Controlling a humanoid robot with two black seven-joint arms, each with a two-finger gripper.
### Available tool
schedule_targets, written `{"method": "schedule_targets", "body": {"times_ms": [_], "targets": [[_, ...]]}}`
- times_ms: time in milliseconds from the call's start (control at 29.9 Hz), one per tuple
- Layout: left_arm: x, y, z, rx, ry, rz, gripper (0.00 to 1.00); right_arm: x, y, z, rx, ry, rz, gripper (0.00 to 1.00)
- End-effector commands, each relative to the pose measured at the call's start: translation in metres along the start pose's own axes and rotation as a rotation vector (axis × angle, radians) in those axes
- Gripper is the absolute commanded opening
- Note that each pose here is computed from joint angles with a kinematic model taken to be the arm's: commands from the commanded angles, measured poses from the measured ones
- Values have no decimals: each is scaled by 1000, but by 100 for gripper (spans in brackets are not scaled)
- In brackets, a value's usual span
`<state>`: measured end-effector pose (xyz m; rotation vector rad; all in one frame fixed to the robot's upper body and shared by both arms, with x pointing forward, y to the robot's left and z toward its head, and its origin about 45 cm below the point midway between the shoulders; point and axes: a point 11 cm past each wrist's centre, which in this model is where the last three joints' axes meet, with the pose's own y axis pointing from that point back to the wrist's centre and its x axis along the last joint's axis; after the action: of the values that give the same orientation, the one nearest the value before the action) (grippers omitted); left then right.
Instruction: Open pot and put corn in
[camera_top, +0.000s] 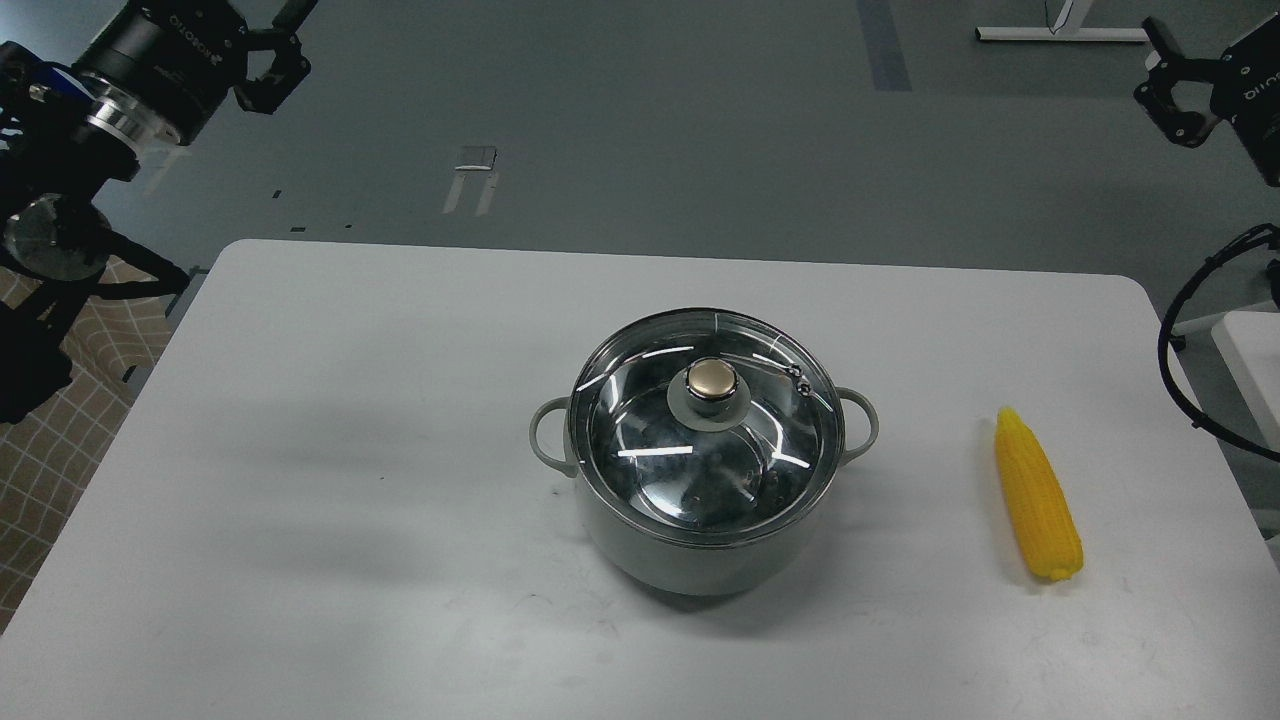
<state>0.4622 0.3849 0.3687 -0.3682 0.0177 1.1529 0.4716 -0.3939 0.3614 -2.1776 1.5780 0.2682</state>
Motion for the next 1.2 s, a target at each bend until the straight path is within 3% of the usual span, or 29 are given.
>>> {"method": "schedule_targets", "body": {"times_ms": [0, 502, 836, 1036, 1103, 1170], "targets": [[-1, -1, 2, -3, 0, -6, 98, -1, 0, -1, 1, 5, -4, 100], [8, 5, -3, 7, -2, 23, 98, 12, 8, -27, 63, 1, 27, 100], [7, 14, -9, 30, -22, 9, 98, 17, 19, -14, 39, 1, 37, 100], [-17, 23, 25, 88, -301, -150, 95, 19, 35, -16, 110, -14, 40, 100], [-43, 19, 19, 140, -492, -253, 88, 27, 43, -26, 167, -29, 62, 100], [-55, 17, 14, 158, -613, -290, 88, 28, 45, -30, 184, -34, 66, 100]]}}
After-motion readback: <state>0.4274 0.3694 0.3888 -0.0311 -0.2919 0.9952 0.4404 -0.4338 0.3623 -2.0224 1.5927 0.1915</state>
